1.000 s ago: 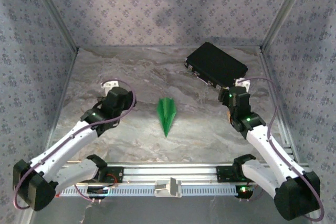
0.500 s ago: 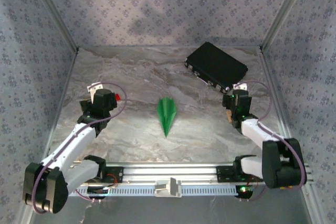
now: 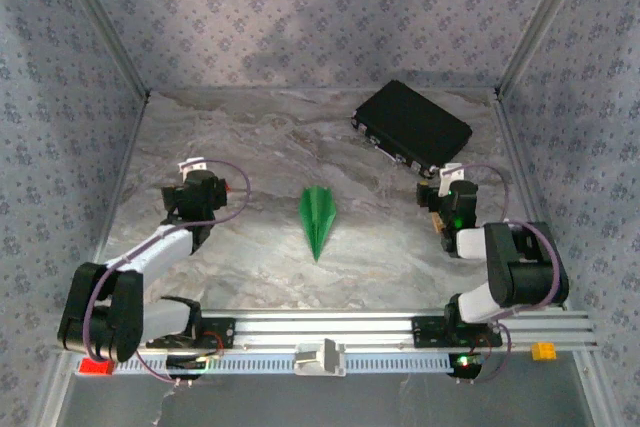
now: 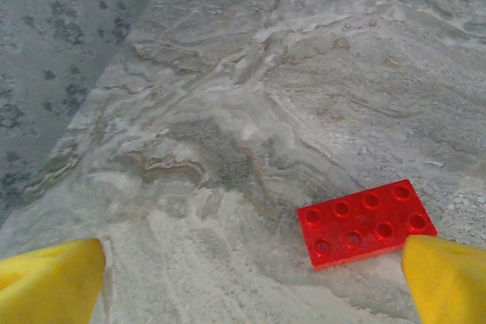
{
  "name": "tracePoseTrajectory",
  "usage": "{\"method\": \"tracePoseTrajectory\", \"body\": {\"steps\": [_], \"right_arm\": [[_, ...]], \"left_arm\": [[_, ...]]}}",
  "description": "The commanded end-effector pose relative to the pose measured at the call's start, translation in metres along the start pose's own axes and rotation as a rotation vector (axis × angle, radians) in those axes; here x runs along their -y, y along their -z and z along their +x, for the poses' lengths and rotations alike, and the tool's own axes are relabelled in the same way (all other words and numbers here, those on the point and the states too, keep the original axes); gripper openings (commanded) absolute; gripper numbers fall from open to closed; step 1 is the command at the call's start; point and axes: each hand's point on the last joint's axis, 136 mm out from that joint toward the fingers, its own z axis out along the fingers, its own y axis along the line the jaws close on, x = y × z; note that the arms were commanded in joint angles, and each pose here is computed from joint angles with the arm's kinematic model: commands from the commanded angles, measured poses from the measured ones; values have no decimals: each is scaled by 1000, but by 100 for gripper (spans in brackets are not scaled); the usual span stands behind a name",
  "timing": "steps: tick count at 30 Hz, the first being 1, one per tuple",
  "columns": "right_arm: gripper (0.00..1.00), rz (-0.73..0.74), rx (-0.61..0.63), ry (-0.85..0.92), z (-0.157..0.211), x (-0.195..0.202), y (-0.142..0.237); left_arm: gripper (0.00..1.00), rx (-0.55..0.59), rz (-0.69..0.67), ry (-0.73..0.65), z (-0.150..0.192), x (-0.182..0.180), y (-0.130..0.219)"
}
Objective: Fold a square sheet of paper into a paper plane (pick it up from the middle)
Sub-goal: Reset both arms
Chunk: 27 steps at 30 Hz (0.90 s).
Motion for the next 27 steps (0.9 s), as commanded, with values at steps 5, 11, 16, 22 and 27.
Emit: {"method": "tracePoseTrajectory", "body": {"steps": [5, 11, 16, 22, 27], "right_arm": [[99, 34, 64, -69, -31, 16, -9], [99, 33, 59, -67, -30, 15, -9], [99, 35, 61, -67, -30, 16, -8], [99, 35, 62, -67, -31, 16, -8], [99, 34, 61, -67, -30, 16, -8]], "left_arm": [[100, 120, 152, 39, -26, 18, -20], [100, 167, 234, 64, -31, 10, -25], [100, 218, 243, 144, -14, 1, -44], [100, 152, 183, 159, -12, -7, -53], [100, 149, 177, 131, -13, -3, -53]]}}
